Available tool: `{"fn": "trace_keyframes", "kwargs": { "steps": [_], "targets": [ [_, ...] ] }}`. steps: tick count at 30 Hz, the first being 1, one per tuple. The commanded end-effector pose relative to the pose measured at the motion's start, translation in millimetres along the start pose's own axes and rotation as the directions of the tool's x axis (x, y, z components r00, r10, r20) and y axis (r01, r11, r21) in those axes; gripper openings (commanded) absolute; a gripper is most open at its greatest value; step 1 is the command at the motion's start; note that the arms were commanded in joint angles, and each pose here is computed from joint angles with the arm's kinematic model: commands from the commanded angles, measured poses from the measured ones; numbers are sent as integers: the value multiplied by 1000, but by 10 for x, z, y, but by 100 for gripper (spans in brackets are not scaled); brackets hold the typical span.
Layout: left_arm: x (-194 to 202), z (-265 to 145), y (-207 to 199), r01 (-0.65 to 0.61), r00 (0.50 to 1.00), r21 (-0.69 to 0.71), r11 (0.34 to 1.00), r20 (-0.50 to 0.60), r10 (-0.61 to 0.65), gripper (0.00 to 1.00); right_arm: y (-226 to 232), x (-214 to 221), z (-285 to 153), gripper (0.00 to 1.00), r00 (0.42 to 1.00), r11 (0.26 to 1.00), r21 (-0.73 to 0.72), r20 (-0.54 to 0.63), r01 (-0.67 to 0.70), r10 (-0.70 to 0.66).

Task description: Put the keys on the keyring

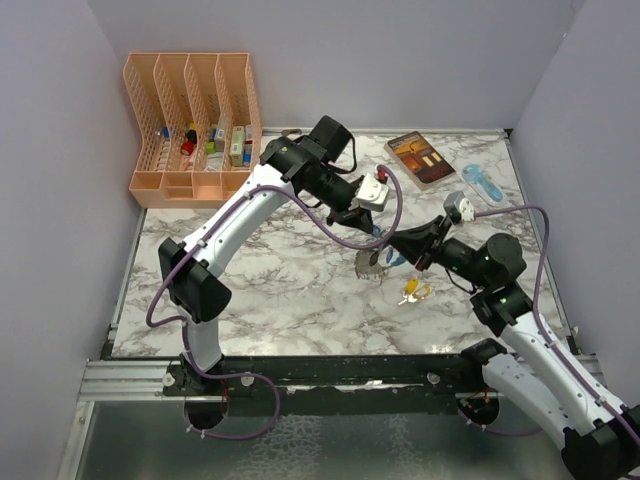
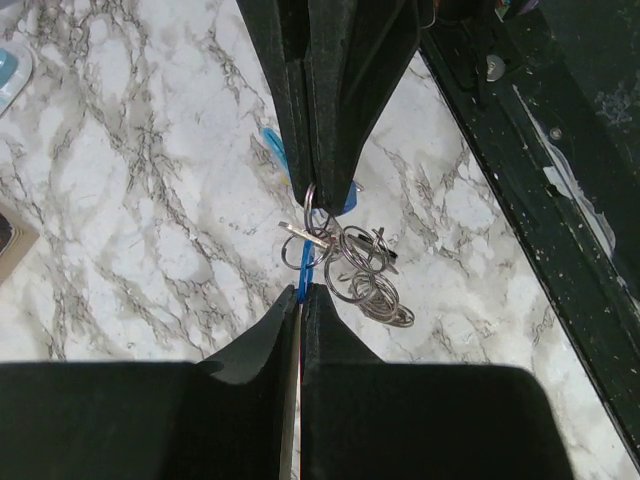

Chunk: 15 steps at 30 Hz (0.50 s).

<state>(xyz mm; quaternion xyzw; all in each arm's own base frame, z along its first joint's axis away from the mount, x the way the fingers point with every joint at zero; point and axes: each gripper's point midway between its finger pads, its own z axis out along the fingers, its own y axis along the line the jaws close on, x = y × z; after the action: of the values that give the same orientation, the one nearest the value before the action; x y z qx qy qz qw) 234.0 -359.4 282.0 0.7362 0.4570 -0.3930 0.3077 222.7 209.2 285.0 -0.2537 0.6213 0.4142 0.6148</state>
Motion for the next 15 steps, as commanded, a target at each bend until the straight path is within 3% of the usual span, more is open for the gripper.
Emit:
{"fn": "trace_keyframes", "kwargs": {
  "steps": [1, 10, 11, 13, 14, 15],
  "targets": [
    [-28, -49, 3, -24, 1000, 0, 1000, -19, 24, 0, 85, -196, 54, 2, 998, 998, -46, 42, 37, -35],
    [-6, -82, 205, -72, 996, -65, 995, -54, 69, 0, -40, -94, 215, 5, 1000, 999, -40, -8, 8, -8],
    [10, -102, 265, -82, 995, -86, 993, -63, 77, 0, -57, -104, 214, 11, 1000, 1000, -29, -7, 12, -12],
    [58, -204, 461, -89, 994, -157, 984, -81, 77, 0, -123, -149, 192, 34, 1000, 999, 20, 1, 24, -24],
    [52, -285, 601, -103, 993, -205, 973, -78, 88, 0, -163, -163, 173, 52, 1000, 998, 51, -1, 27, -27],
    [72, -390, 731, -106, 993, -247, 963, -76, 90, 0, -209, -177, 153, 64, 999, 996, 83, -1, 33, -33]
  ]
}}
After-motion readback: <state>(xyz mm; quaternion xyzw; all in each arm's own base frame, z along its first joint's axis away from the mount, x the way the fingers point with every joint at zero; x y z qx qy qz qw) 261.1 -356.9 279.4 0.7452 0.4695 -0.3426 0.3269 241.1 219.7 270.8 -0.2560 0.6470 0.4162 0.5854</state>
